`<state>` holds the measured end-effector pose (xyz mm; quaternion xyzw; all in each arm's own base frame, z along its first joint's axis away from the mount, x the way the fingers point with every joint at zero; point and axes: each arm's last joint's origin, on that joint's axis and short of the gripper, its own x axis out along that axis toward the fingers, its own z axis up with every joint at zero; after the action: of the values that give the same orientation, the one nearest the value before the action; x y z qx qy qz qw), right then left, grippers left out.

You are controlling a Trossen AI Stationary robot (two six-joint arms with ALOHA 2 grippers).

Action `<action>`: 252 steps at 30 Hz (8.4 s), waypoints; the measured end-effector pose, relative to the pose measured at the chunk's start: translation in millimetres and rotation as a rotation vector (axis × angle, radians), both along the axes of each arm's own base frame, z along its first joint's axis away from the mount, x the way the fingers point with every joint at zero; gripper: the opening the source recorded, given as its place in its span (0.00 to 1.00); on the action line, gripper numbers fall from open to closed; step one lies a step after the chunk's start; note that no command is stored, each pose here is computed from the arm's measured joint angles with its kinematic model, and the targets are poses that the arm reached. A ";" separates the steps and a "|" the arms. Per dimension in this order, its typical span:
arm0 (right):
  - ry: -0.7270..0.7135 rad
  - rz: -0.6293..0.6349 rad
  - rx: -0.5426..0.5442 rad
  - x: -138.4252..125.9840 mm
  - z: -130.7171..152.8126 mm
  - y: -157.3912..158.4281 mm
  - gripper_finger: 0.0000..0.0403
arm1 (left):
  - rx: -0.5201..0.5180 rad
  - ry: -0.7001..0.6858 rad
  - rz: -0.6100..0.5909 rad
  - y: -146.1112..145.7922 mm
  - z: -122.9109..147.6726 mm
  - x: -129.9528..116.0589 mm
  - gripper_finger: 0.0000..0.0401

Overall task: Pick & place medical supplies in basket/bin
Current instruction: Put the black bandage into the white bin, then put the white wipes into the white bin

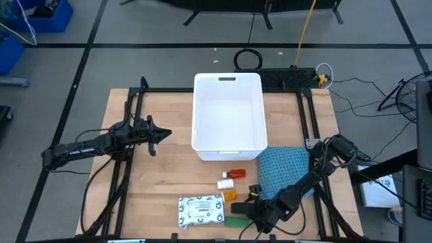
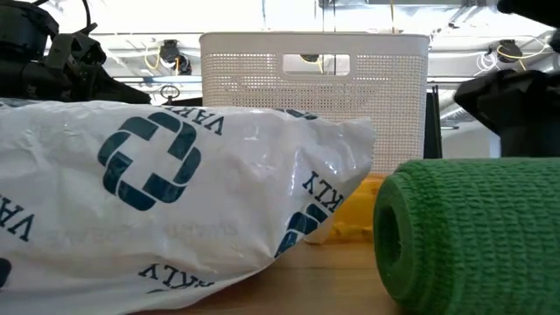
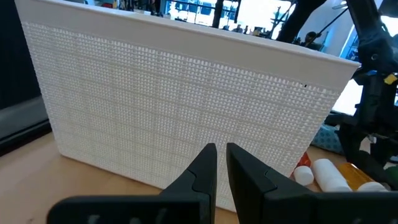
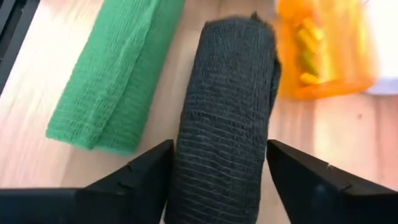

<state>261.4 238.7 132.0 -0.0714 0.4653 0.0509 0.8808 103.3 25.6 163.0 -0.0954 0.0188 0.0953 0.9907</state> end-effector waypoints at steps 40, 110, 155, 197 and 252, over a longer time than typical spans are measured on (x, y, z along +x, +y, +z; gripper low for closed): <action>-1.112 0.120 0.262 -136.1 90.8 -153.2 0.23 | -0.020 0.053 0.001 -0.1 -5.4 -0.4 0.10; -0.026 -0.199 -0.188 93.3 120.8 -398.0 0.63 | 0.022 0.062 -0.001 -0.1 -5.4 -0.4 0.10; -1.028 0.180 0.217 -142.2 75.4 -218.3 0.00 | -0.020 0.052 -0.034 -1.4 -5.3 -0.2 0.10; -1.121 0.164 -0.082 -142.1 63.4 -222.3 0.00 | 0.368 0.435 -0.164 -196.1 129.2 88.9 0.10; -1.142 -0.071 -0.091 -142.4 66.8 -228.3 0.00 | 0.001 1.244 -0.165 -310.5 1.0 201.5 0.83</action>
<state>118.9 10.5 198.8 -0.1098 -0.0804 -0.0456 0.9896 304.8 -284.9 163.9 -0.0200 0.5990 0.0564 0.7985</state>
